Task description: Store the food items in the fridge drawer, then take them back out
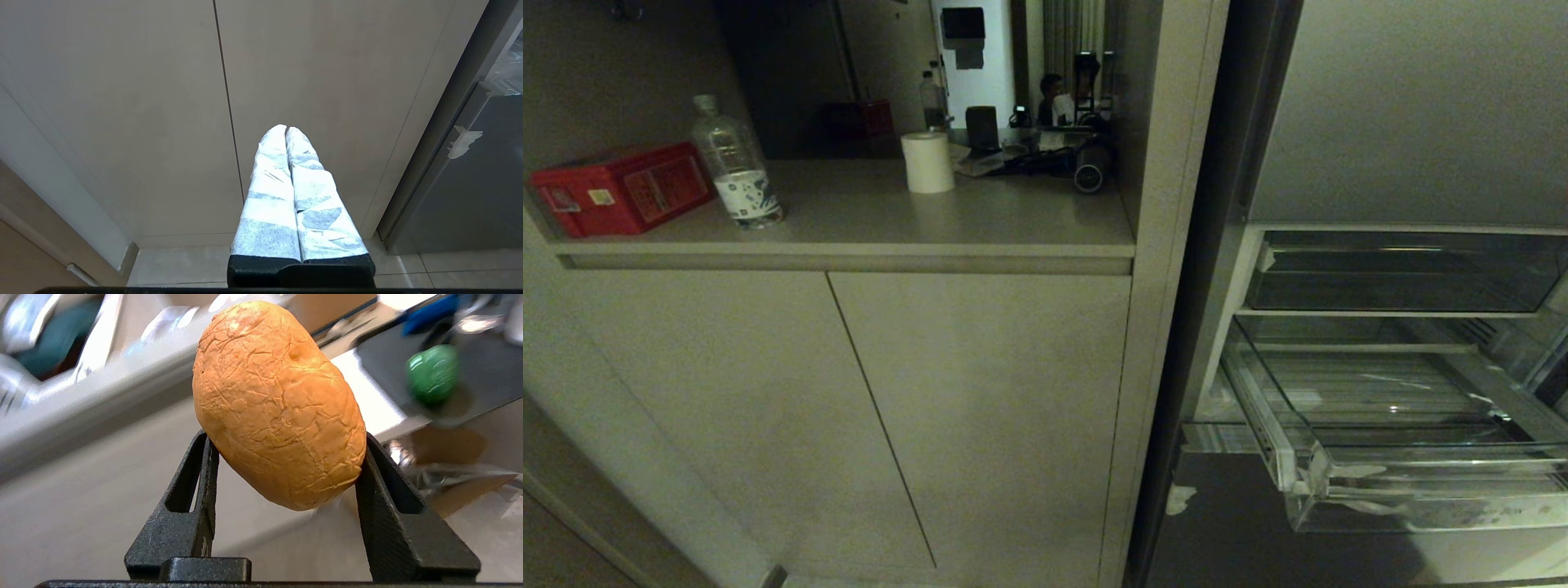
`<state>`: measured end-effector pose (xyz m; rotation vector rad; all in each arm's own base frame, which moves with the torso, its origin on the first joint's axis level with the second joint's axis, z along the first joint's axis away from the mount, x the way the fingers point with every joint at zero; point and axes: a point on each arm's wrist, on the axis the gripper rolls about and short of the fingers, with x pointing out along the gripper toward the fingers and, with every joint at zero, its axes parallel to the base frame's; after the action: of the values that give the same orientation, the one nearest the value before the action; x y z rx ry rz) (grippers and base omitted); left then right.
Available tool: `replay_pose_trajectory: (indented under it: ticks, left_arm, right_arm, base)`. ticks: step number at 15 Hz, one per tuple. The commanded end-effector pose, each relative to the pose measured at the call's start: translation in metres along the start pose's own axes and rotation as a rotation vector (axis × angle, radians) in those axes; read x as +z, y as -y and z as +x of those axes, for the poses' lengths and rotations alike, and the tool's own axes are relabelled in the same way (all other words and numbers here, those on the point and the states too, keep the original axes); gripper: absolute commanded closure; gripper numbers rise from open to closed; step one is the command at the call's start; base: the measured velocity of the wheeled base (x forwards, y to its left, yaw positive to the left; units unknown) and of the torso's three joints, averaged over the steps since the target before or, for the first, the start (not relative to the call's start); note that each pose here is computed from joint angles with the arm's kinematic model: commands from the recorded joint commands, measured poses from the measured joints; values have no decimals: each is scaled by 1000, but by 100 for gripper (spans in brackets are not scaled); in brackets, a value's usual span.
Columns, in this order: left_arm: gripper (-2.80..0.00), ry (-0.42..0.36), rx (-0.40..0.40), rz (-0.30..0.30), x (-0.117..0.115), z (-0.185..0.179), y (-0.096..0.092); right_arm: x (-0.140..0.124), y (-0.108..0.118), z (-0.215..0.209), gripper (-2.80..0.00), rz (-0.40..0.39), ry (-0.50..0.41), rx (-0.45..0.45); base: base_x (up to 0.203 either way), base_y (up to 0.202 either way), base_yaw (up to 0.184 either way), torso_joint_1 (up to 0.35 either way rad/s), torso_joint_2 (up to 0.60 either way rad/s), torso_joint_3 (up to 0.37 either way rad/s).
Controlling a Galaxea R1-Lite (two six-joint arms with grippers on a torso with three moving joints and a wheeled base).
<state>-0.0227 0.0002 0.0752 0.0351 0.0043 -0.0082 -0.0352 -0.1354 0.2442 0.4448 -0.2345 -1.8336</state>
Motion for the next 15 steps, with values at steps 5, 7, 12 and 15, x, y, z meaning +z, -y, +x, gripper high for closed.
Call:
replay_pose_trajectory:
  ticks: [5, 7, 12, 15]
  left_arm:
    - [0, 0, 0, 0, 0, 0, 0]
    - [0, 0, 0, 0, 0, 0, 0]
    - [0, 0, 0, 0, 0, 0, 0]
    - [0, 1, 0, 0, 0, 0, 0]
  right_arm:
    - [20, 66, 87, 0, 141, 81, -198]
    - [19, 91, 125, 0, 164, 56, -249]
    - [-16, 147, 209, 0, 113, 43, -281]
    - [-49, 182, 253, 0, 93, 53, -295]
  base:
    - [0, 0, 0, 0, 0, 0]
    - [0, 0, 0, 0, 0, 0]
    - [0, 0, 0, 0, 0, 0]
    - [0, 0, 0, 0, 0, 0]
